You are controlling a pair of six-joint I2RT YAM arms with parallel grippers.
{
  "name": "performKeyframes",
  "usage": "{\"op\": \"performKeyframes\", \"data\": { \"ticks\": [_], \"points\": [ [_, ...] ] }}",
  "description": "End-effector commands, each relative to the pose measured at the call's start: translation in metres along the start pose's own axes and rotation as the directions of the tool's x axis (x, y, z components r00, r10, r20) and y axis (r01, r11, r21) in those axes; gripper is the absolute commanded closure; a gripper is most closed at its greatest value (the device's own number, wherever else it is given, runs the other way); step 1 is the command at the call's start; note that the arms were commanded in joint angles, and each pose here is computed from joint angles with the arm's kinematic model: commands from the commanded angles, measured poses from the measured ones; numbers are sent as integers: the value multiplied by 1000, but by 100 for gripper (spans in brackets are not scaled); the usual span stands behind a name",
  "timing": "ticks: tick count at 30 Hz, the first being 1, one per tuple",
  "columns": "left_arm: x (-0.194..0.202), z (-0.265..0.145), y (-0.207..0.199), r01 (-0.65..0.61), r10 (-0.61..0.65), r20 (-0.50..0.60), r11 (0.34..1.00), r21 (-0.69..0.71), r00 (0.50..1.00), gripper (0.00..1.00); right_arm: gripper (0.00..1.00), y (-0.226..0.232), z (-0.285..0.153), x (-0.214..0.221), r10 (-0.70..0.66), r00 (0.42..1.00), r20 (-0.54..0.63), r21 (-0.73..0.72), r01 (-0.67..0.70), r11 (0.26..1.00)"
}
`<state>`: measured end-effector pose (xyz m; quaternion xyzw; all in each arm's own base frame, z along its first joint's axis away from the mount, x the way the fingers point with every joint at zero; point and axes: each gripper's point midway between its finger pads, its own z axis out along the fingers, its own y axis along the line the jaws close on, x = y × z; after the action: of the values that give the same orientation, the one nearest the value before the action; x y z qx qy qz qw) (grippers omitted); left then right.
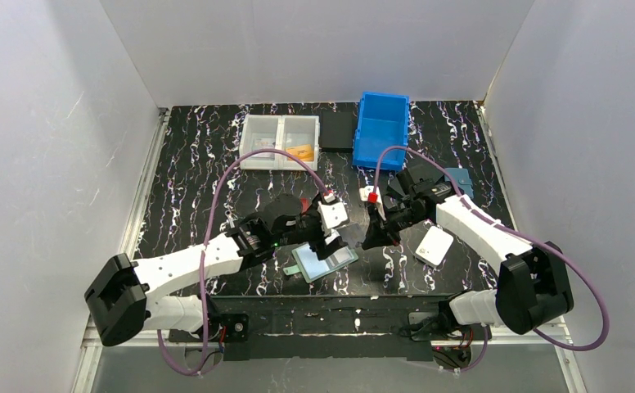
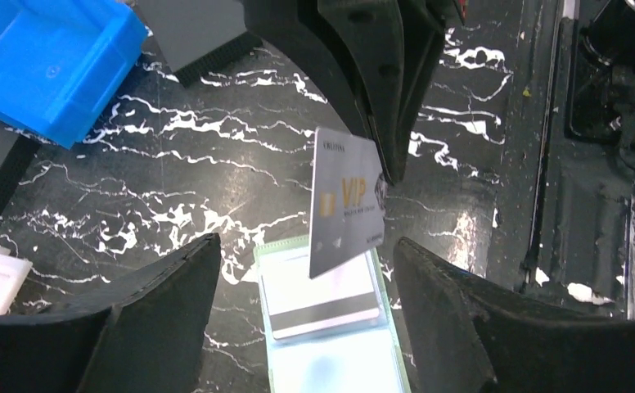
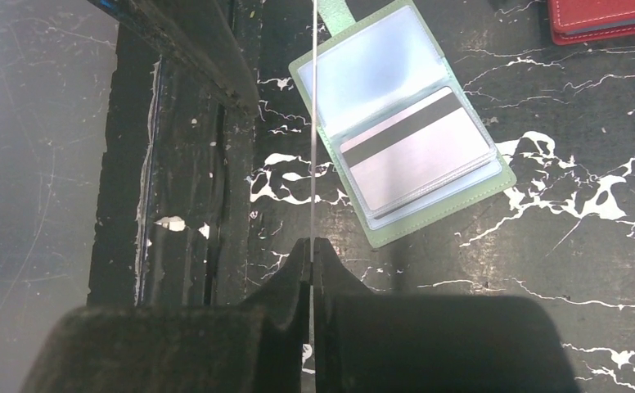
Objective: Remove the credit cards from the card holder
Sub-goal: Remove the credit card from the card holder.
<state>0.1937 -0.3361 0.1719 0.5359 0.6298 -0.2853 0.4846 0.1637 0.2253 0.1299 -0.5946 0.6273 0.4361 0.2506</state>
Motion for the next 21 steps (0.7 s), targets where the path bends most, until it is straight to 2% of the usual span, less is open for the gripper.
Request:
{"op": "performKeyframes", "data": {
  "ticks": [1, 18, 21],
  "points": [
    [-37, 2, 0, 1, -3, 113, 1000, 18, 994, 28, 99, 1, -2, -15, -41, 999, 22, -14, 42, 999],
    [-44, 12, -10, 40, -52, 129, 995, 91, 990, 68, 99, 0, -2, -13, -42, 999, 17, -15, 42, 999],
    [-45, 13, -11, 43, -56, 130, 994, 98, 990, 84, 99, 0, -2, -13, -41, 999, 16, -15, 41, 999]
  ]
}}
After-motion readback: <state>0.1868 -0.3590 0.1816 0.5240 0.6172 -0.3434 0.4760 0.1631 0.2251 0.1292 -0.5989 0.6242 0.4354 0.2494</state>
